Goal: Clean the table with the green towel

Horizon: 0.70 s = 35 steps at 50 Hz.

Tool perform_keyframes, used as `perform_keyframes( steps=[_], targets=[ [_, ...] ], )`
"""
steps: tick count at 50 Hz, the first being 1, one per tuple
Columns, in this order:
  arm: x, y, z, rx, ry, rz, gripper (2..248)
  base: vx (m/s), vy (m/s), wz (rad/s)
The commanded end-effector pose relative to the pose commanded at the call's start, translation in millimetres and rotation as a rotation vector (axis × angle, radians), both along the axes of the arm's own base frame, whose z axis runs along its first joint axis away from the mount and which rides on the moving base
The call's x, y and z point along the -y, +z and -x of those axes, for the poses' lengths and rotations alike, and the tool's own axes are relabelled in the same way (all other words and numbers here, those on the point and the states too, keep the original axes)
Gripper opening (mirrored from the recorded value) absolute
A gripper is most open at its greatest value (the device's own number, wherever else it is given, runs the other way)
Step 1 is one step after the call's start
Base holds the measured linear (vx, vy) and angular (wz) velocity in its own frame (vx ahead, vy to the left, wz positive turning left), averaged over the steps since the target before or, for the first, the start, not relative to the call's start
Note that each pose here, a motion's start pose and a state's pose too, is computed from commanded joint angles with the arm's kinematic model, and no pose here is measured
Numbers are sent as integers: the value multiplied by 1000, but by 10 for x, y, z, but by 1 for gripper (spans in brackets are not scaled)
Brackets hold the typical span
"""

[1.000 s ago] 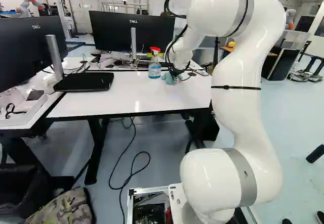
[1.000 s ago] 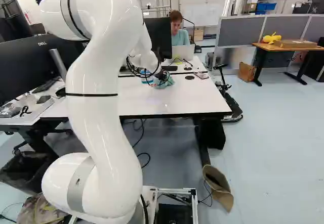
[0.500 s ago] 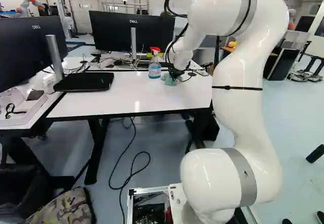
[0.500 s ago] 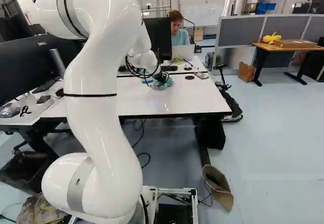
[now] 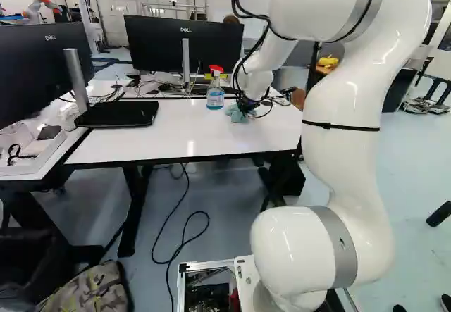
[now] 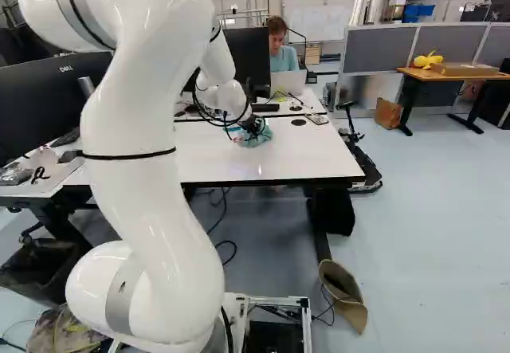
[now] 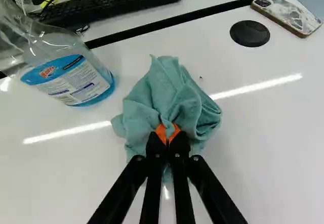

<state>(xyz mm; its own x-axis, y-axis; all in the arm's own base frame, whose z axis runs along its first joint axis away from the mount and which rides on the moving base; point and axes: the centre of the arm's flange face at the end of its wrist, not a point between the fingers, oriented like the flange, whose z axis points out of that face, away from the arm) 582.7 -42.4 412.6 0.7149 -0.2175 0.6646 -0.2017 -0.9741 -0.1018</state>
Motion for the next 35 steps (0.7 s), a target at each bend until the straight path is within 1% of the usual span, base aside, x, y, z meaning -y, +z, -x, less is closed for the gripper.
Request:
perform_keyframes(
  steps=[17,35],
  targets=[
    [265,-1,10,1,-45,0,26,0,0,0],
    [576,-12,-81,9,-95,1,26,0,0,0]
  ],
)
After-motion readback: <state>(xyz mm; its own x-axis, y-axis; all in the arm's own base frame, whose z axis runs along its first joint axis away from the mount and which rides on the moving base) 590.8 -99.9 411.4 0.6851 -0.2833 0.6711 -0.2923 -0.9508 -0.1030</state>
